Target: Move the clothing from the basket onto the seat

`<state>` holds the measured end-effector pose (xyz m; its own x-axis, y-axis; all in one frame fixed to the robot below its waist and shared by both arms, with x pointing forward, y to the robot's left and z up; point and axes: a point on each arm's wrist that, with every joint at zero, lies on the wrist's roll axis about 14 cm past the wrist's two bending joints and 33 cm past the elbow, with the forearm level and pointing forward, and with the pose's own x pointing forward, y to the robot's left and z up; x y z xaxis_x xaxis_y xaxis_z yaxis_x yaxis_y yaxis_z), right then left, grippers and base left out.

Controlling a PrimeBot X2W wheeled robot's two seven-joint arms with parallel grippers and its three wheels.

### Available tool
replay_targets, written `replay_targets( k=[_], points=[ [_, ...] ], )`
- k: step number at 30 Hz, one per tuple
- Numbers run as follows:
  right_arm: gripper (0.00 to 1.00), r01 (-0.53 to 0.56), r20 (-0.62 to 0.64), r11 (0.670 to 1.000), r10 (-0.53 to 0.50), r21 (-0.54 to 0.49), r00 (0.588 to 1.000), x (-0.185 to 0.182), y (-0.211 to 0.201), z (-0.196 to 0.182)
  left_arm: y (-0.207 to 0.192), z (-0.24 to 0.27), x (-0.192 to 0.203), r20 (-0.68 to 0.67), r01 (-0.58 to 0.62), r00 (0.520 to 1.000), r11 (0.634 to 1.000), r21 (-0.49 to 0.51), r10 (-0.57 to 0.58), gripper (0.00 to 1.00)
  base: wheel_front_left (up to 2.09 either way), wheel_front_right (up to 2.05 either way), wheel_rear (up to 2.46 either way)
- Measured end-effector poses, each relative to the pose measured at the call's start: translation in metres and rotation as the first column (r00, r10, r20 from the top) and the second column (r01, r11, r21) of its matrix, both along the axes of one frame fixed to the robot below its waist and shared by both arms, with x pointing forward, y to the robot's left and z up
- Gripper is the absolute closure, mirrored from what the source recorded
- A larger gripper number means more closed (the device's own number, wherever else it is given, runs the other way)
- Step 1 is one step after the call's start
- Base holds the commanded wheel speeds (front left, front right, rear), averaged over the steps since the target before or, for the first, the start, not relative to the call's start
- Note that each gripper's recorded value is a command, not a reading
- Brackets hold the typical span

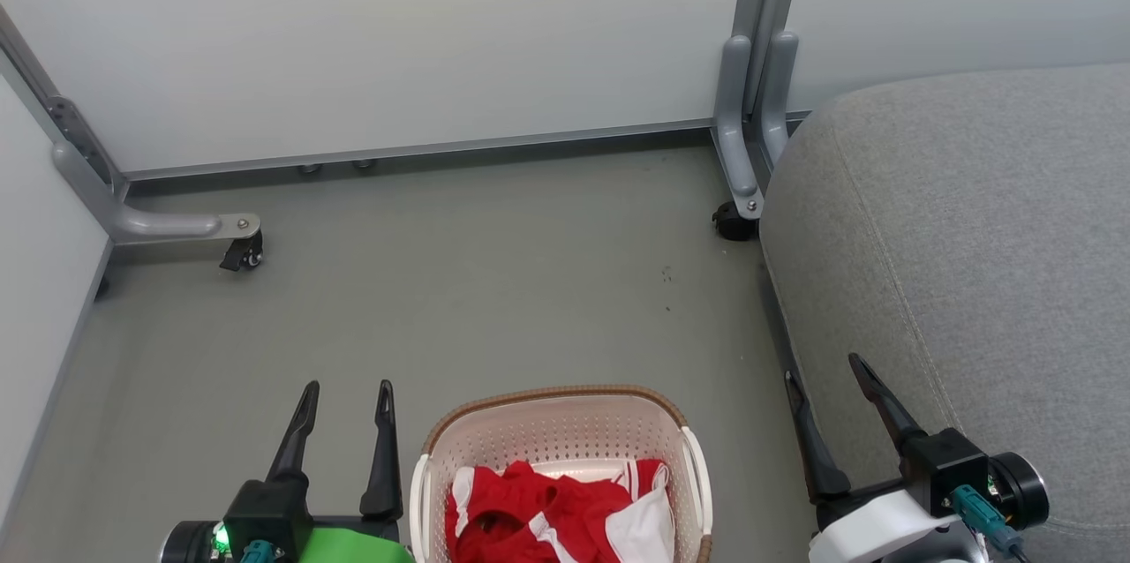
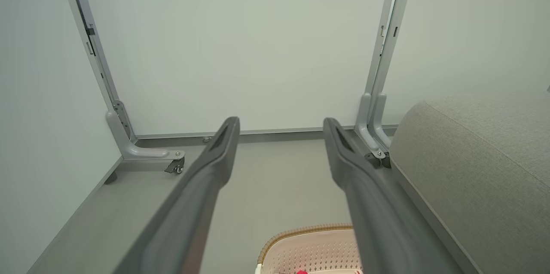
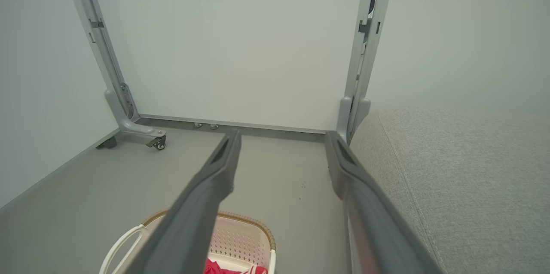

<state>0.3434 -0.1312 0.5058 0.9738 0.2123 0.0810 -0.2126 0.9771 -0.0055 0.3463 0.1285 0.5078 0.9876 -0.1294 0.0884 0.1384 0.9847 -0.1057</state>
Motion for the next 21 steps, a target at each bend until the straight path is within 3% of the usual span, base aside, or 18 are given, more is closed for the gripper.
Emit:
replay_targets(
  k=[21],
  points=[
    [0.00,0.000,-0.006,1.000,0.000,0.006,1.000,0.0021,0.0000,-0.0016,0.0037,-0.0043,0.0004,-0.014,-0.013,1.000,1.000,0.003,0.013,0.00,0.00,0.00,0.00]
  ],
)
